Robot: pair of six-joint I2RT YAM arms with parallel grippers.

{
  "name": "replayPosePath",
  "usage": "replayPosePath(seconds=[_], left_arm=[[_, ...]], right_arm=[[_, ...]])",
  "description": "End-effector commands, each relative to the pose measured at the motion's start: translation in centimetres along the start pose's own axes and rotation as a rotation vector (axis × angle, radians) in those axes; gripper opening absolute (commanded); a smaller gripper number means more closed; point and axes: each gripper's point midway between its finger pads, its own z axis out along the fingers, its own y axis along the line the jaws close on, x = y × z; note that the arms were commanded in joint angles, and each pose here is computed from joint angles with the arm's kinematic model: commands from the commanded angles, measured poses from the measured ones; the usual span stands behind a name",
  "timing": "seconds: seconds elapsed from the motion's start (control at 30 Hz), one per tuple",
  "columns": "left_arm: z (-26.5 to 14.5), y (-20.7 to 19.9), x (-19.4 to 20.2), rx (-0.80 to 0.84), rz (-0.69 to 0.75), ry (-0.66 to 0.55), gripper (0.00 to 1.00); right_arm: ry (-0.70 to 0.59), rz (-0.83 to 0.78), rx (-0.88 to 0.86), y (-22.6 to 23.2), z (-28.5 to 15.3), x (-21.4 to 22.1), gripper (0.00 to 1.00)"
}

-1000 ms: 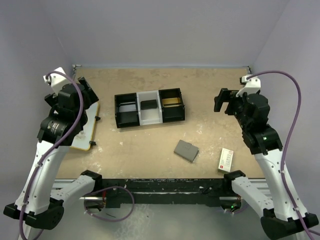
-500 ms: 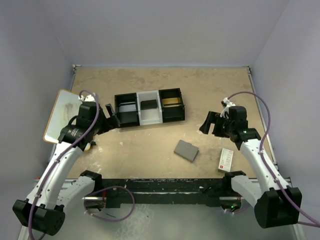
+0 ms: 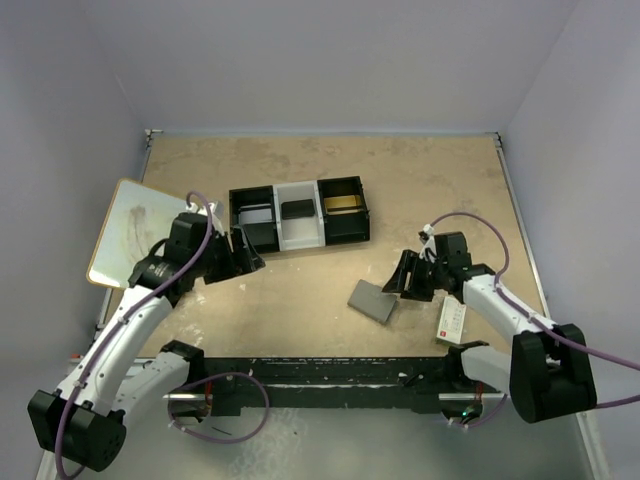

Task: Take the credit cards out of the card holder
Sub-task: Pick up the card holder from the center of the board.

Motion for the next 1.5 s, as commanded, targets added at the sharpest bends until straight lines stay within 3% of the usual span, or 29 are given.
replayPosePath(seconds=[0.0,0.27,0.4,0.43,0.9,1.13,1.47], left_arm=[[0.5,-1.4,0.1,0.062,0.020,0.008,0.82],[1.2,-1.5,0.4,0.066,0.027,0.029,0.80],[1.5,-1.6,0.6,0.072,0.024,0.035,0.79],[1.6,-1.7,0.7,0.075,0.023,0.038,0.79],[1.8,-2.1,0.9,0.085,0.007,0.033,0.77],[1.9,-2.1,0.6,0.072,0.003,0.020,0.76],[-0.3,-2.3,-4.1,0.011,-0.037,-0.184,0.73]], right_arm=[[-0.001,0.009,-0.105,1.5,0.9,0.3,0.61],[0.035,0.015,-0.150,1.5,1.6,1.8,0.35],[0.016,0.000,-0.172,2.2,1.3,1.3,0.03],[0.009,-0.009,-0.183,2.5,1.1,1.0,0.00],[-0.148,-0.098,-0.263,6.3,-2.2,-3.1,0.00],[-0.215,-0.155,-0.201,6.4,-3.6,-4.7,0.00],[-0.348,-0.221,-0.087,6.7,-5.8,-7.5,0.00]])
